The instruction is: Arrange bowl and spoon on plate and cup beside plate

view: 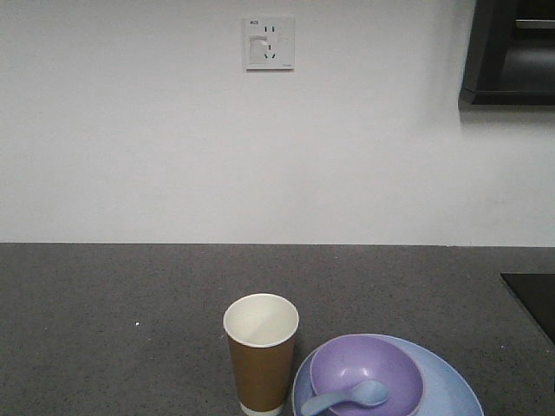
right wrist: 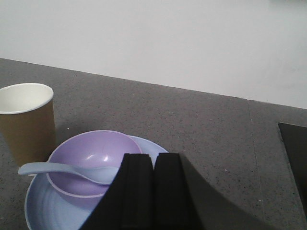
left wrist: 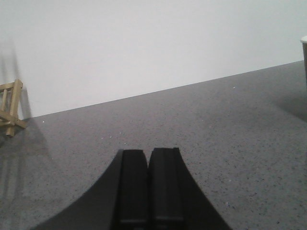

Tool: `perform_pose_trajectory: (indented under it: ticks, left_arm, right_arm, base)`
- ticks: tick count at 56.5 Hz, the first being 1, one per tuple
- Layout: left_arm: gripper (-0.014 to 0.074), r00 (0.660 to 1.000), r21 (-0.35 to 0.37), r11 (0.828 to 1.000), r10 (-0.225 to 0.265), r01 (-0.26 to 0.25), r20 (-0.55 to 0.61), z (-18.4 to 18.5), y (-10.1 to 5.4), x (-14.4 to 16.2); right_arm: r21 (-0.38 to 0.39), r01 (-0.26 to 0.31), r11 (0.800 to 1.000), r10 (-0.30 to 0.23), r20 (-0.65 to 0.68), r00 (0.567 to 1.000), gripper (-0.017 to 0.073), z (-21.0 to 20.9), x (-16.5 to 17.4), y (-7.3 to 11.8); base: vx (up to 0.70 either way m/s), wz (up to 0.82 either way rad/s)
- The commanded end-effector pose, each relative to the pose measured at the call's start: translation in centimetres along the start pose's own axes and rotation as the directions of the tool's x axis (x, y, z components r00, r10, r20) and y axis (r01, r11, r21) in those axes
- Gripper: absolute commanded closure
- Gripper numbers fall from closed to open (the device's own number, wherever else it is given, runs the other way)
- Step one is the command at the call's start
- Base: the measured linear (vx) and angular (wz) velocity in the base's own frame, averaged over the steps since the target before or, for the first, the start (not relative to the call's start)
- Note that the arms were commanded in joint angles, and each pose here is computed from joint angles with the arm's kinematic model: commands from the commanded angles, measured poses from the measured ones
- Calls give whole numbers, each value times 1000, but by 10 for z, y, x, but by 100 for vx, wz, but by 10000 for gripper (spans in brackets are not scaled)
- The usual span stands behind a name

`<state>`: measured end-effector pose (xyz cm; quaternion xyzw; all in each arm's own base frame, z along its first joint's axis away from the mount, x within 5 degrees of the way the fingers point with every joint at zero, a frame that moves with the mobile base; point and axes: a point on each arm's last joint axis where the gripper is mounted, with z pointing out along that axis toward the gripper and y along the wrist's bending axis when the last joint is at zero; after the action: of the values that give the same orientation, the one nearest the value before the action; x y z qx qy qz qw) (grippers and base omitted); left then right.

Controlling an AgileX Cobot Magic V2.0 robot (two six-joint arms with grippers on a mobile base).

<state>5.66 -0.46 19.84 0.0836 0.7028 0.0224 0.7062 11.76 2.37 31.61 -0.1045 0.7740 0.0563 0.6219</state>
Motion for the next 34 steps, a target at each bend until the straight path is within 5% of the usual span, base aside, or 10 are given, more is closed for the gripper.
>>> perform_pose_trajectory:
  ticks: [1,23,34]
  left_arm:
    - [597,991,-6,1000,-16,17,130,-3,2,-17]
    - [597,991,-6,1000,-16,17,130,-3,2,-17]
    - [597,991,-6,1000,-16,17,130,-3,2,-17]
  right_arm:
    - [34,7,999,-10,95,995,565,-3,-16,-3]
    - [45,27,999,-30,81,996,565,-2,-11,-4]
    - [86,-23,996,17,74,997,565,-3,33,-5]
  base:
    - [0,0]
    - [0,0]
    - [0,0]
